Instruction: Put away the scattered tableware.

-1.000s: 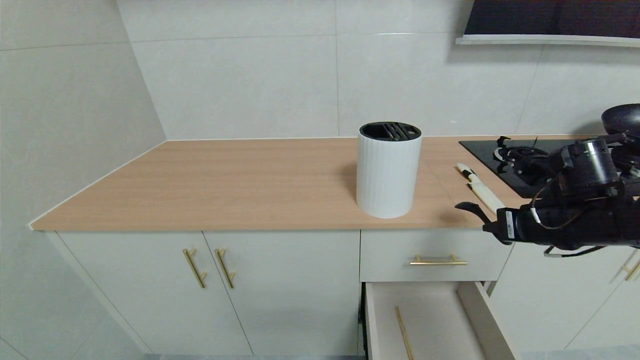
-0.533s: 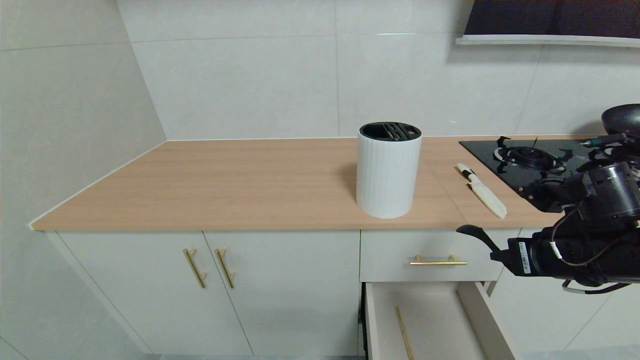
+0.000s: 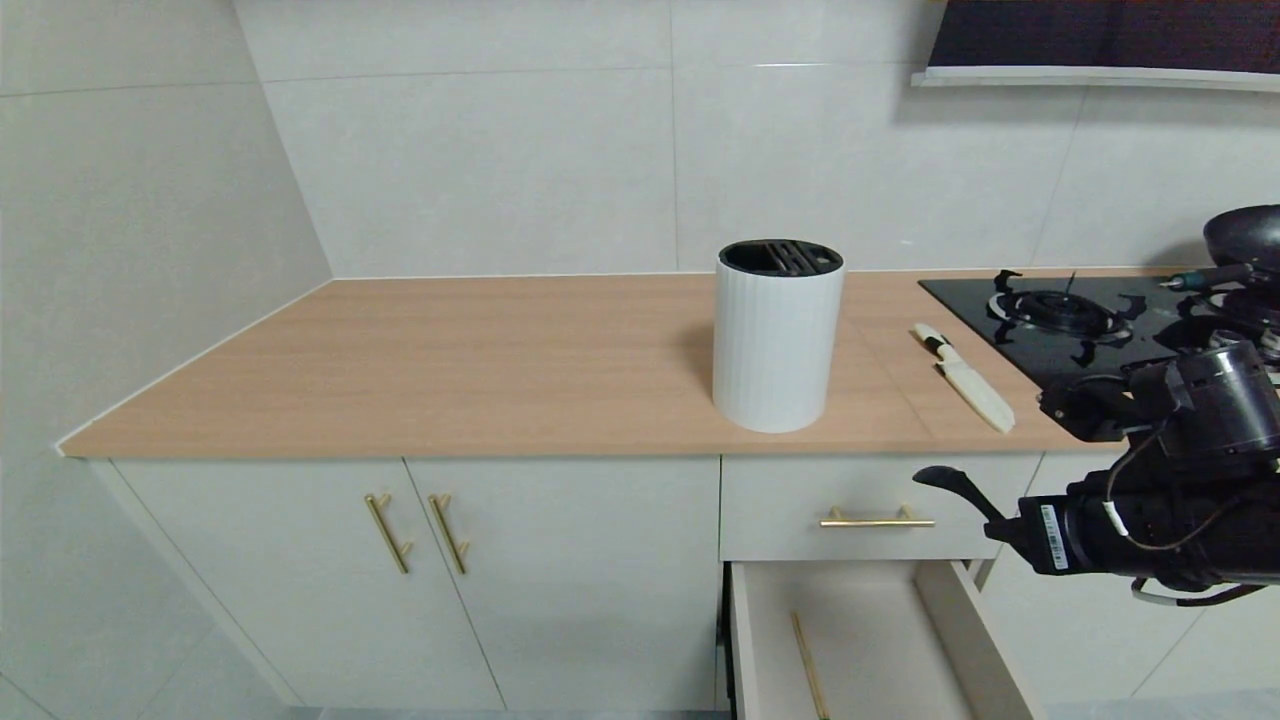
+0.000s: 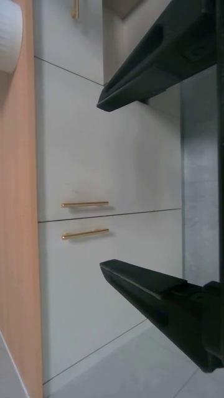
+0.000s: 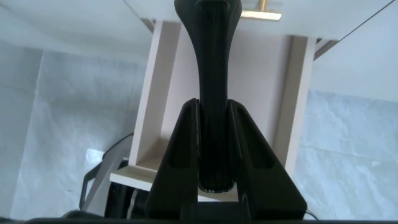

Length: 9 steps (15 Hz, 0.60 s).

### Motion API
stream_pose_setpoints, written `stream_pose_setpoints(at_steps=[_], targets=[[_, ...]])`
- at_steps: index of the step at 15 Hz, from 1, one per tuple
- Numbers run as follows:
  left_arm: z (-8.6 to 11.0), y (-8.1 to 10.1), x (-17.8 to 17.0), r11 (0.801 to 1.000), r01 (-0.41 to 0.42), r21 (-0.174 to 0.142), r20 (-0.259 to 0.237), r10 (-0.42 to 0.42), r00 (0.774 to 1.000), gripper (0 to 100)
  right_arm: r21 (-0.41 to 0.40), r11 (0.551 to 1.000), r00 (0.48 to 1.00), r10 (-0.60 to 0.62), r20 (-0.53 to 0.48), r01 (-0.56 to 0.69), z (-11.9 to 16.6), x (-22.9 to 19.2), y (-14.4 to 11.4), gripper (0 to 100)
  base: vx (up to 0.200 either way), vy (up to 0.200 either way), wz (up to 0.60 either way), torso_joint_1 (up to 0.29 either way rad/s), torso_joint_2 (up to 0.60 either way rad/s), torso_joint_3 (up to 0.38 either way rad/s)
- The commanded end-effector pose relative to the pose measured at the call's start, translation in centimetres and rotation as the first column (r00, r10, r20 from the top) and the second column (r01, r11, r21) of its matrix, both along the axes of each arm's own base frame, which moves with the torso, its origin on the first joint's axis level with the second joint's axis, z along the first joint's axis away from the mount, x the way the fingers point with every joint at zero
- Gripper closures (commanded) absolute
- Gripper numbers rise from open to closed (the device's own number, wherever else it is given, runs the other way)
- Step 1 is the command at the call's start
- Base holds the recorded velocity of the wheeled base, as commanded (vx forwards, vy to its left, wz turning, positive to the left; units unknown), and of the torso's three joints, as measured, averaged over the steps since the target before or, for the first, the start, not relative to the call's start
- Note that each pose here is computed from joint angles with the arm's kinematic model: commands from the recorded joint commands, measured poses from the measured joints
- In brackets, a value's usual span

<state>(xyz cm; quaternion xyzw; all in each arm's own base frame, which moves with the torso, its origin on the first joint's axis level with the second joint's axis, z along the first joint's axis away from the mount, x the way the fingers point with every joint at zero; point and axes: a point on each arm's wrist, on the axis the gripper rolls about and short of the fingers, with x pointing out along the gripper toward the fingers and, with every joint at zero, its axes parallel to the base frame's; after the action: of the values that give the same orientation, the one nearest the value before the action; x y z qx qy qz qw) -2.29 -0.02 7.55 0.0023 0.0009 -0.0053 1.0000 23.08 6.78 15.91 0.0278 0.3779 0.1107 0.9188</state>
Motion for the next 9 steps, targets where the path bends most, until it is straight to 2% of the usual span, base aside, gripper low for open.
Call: stream_pose_setpoints(at_steps=[1,9], targets=[[0.01,0.00,0.00,1.000,0.000,0.000,0.000,0.000,1.000,0,-0.003,1.000,1.000,0.003,-0.007,-0.003,-0.19,-0.02,0.03,100,0.000,0.000,0.00,-0.163,0.37,0.222],[-0.03,0.00,0.01,1.000,0.000,0.000,-0.001,0.000,1.000,0,-0.014,1.000,0.999,0.014,-0.029,-0.015,-0.79,-0.03,0.26,100,0.000,0.000,0.00,-0.187,0.47,0.284]])
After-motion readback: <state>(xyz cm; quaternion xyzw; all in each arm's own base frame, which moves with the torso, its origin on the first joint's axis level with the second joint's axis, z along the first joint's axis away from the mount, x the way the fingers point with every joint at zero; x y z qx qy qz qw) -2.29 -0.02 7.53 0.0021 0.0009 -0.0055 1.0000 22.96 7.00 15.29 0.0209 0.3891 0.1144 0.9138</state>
